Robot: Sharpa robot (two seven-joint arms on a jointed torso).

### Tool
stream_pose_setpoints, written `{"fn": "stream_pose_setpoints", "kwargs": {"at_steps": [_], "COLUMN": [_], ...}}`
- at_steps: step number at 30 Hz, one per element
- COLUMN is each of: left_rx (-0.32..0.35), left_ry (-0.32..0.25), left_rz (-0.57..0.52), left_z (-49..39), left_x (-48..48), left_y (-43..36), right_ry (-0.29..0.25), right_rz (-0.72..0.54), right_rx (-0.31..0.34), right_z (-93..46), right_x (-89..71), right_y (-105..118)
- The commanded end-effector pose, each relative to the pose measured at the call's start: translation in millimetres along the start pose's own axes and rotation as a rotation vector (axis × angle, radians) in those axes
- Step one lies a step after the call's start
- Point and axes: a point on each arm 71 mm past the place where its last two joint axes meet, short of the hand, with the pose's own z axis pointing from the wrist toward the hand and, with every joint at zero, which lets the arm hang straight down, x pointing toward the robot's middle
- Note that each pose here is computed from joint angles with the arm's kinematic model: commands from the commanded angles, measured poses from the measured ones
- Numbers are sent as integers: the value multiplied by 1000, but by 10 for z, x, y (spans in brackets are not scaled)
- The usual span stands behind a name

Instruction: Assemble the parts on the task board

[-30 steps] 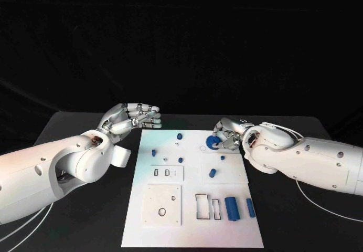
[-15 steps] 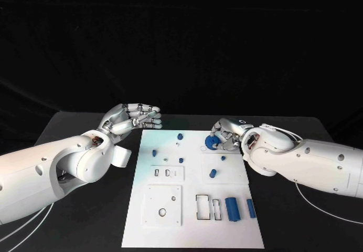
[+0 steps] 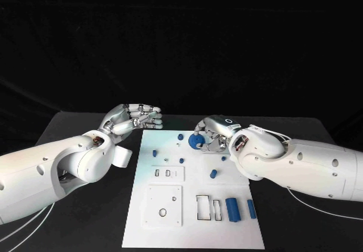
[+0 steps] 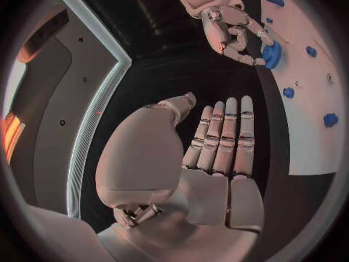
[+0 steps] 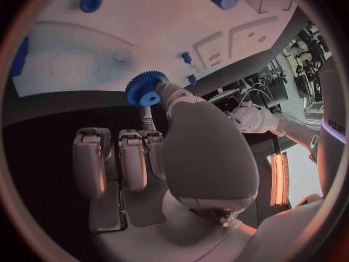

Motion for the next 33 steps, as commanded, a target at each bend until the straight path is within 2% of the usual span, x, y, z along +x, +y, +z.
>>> {"fn": "stream_pose_setpoints", "kwargs": {"at_steps": [1, 8, 17, 24, 33], "left_rx": [6, 6, 5, 6, 6], "left_ry": [20, 22, 24, 27, 27], "left_rz": [-11, -12, -12, -14, -14], "left_z": [9, 14, 15, 20, 17], "left_x": [33, 42, 50, 63, 64], "left_y": [-7, -6, -6, -8, -11], "right_ry": [-46, -43, -29, -3, 36], "right_rz": [-58, -71, -76, -81, -77], "right_rx": [-31, -44, -53, -56, -35], "right_z": [60, 219, 342, 403, 420], "right_x": [-13, 71, 148, 211, 300], "right_y": [114, 264, 377, 431, 399]}}
